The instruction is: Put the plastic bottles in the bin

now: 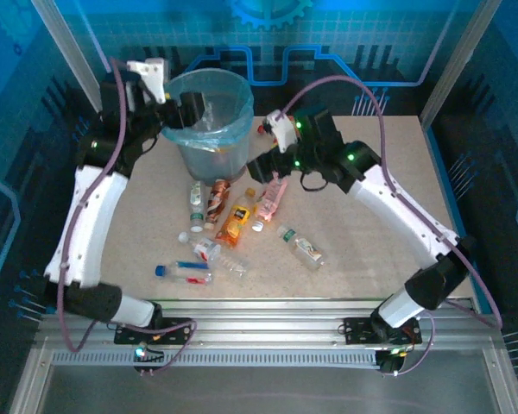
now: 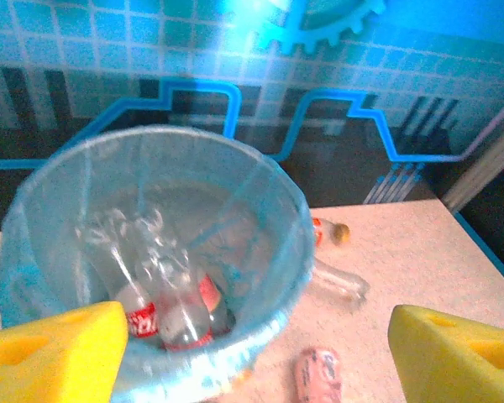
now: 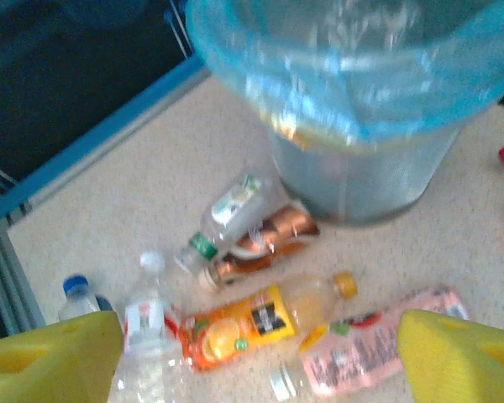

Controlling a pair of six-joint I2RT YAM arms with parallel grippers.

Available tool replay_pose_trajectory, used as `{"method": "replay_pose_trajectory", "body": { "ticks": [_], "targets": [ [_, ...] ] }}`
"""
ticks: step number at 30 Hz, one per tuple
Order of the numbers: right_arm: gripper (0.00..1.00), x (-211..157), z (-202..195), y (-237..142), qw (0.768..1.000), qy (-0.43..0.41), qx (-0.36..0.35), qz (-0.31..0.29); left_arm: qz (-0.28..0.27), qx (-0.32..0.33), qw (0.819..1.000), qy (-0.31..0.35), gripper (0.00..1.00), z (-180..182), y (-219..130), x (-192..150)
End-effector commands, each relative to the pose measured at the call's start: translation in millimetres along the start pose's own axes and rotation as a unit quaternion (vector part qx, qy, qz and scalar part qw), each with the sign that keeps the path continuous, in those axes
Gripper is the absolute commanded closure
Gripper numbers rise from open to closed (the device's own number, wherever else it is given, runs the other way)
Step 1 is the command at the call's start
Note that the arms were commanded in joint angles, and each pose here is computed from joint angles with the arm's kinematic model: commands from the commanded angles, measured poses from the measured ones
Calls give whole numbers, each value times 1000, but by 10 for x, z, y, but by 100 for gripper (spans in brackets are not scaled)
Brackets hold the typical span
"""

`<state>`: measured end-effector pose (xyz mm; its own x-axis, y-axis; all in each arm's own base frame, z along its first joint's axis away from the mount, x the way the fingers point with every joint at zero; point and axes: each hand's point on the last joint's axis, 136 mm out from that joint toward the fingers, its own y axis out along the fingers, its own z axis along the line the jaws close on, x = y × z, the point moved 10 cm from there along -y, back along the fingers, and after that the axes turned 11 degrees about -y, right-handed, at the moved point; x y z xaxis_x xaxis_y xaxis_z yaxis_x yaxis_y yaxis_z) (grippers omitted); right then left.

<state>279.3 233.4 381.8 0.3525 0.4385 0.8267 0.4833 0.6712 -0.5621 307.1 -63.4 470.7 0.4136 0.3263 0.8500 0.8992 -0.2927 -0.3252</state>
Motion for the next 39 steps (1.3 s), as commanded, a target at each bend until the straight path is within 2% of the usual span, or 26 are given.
{"method": "replay_pose_trajectory", "body": {
  "ticks": [1, 7, 9, 13, 18, 23, 33, 39],
  "targets": [
    [16, -246, 107, -7, 999, -29, 12, 14, 65, -3, 998, 1, 18, 67, -63, -395],
    [18, -756, 239, 128, 997, -26, 14, 78, 148, -15, 989, -16, 18, 232, -308, -1059],
    [19, -868, 315, 178, 995, -27, 35, 90, 168, -7, 986, -24, 18, 294, -360, -1215],
    [18, -1065, 714, 397, 985, -81, 98, 120, 206, 13, 978, -44, 17, 412, -396, -1490],
    [15, -1286, 1187, 709, 971, -129, 116, 167, 235, 32, 970, -63, 18, 521, -422, -1739],
    [12, -1505, 1450, 1026, 957, -157, 121, 209, 231, 46, 969, -68, 17, 596, -475, -1874],
    [11, -1712, 1519, 1431, 939, -175, 120, 270, 215, 57, 974, -51, 15, 616, -588, -1870],
    [16, -1775, 1551, 1601, 934, -170, 123, 289, 192, 69, 978, -39, 15, 622, -651, -1818]
  ]
}}
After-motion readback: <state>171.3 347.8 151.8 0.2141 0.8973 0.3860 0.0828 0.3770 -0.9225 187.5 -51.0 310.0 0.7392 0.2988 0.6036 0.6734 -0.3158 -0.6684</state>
